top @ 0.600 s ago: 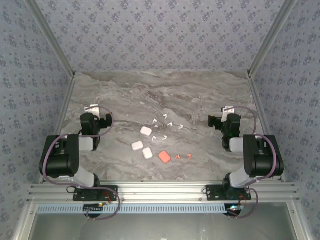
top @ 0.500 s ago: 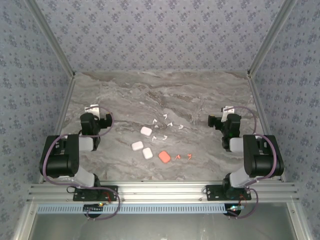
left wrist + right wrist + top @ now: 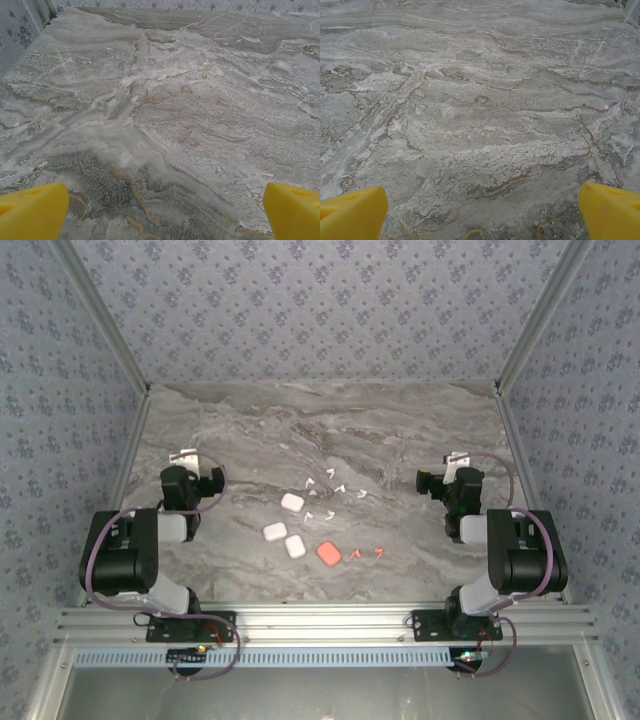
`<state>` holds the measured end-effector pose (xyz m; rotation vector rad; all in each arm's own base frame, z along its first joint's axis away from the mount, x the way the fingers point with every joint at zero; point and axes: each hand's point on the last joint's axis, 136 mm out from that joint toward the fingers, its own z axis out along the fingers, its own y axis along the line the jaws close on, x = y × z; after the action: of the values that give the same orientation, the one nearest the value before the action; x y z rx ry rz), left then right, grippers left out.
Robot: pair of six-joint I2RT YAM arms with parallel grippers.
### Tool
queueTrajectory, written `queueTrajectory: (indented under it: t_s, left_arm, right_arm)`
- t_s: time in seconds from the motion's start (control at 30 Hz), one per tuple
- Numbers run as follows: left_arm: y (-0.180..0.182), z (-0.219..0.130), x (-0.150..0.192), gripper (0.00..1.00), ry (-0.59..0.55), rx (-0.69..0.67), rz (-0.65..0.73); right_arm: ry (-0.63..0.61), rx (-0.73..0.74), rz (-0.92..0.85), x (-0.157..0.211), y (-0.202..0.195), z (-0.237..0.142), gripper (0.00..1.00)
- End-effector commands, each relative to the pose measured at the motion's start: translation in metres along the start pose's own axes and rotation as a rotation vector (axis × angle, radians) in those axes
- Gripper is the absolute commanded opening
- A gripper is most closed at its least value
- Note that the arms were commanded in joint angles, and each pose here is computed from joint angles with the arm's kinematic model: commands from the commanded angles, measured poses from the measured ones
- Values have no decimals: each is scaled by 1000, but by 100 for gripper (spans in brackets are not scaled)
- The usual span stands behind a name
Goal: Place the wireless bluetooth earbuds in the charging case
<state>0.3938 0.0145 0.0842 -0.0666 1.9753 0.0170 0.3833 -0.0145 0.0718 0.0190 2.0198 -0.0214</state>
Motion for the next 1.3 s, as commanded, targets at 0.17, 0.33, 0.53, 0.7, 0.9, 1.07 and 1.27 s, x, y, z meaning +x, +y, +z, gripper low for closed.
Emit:
queueTrajectory:
  t_s: [0.17,0.33,0.53,0.7,0.9,1.07,1.27]
  left_arm:
    - [0,1,-7,99,-17,-5,-5]
    - [11,-24,-41,99,-35,-73,-30]
    - [13,-58,-76,99,39,-94,-221]
    - [-12,-81,-66,99,175,17,-440]
    - [-57,-117,-35,99,322,191,-573]
    - [-86,-141,-7,99,386,310,-672]
    - [-92,-153,24,99,410,333,-752]
  right_arm:
    - [-34,-6,5,-13,-2,2,100]
    - [-31,58,45,-29,-15,-4,100]
    - [81,-18,74,-57,-1,-24,100]
    - [233,-67,108,-62,23,-61,100]
    - [401,-193,95,-46,84,-120,100]
    - [527,-259,31,-6,135,-162,97]
    - [602,-286,-123,33,186,-188,93]
